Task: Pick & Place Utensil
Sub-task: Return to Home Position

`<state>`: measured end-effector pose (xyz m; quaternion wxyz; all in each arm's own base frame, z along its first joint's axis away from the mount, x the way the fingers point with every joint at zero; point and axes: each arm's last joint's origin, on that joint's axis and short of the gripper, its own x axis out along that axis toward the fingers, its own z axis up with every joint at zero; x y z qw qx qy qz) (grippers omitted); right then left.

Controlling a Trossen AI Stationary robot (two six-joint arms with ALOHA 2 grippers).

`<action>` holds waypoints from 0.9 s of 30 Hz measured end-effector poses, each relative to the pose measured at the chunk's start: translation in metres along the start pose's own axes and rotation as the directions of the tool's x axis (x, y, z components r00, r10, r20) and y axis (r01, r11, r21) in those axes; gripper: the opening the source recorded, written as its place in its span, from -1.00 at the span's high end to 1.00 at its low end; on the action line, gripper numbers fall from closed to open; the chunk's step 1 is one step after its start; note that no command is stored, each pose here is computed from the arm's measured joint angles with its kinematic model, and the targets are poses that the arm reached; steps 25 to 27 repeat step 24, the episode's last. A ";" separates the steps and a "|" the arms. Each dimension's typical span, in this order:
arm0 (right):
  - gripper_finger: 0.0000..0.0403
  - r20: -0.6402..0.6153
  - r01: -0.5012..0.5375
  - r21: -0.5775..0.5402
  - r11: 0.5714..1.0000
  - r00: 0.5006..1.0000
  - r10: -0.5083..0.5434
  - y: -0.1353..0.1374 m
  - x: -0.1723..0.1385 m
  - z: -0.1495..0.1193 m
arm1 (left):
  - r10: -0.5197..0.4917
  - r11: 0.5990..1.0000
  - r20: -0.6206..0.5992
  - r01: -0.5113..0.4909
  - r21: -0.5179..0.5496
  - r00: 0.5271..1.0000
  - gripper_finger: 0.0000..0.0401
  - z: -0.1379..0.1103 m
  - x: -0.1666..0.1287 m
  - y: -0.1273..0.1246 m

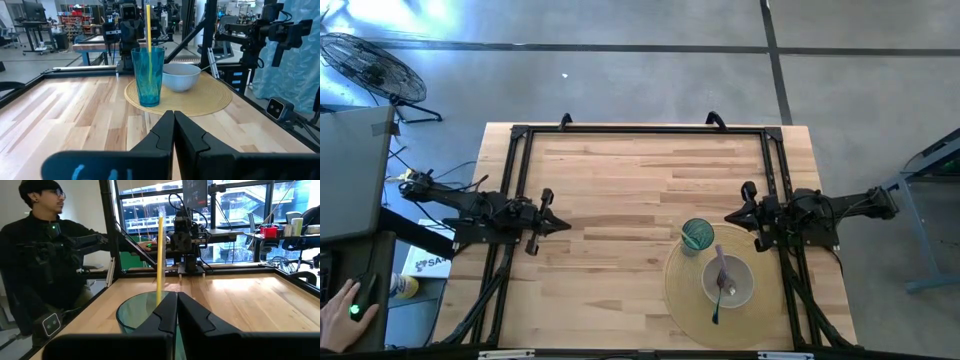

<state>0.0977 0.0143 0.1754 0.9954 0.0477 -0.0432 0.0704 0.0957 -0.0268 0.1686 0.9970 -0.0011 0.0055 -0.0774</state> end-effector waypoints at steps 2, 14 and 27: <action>0.96 0.000 0.000 0.000 1.000 1.000 0.000 0.000 0.000 0.000 | 0.000 1.000 0.000 0.000 0.000 1.000 1.00 0.000 0.000 0.000; 0.94 0.000 0.000 0.000 1.000 1.000 0.000 0.000 0.000 0.000 | 0.000 1.000 -0.001 0.000 0.000 1.000 1.00 0.000 0.000 0.000; 0.94 0.000 0.000 0.000 1.000 1.000 0.000 0.000 0.000 0.000 | 0.000 1.000 -0.001 0.000 0.000 1.000 1.00 0.000 0.000 0.000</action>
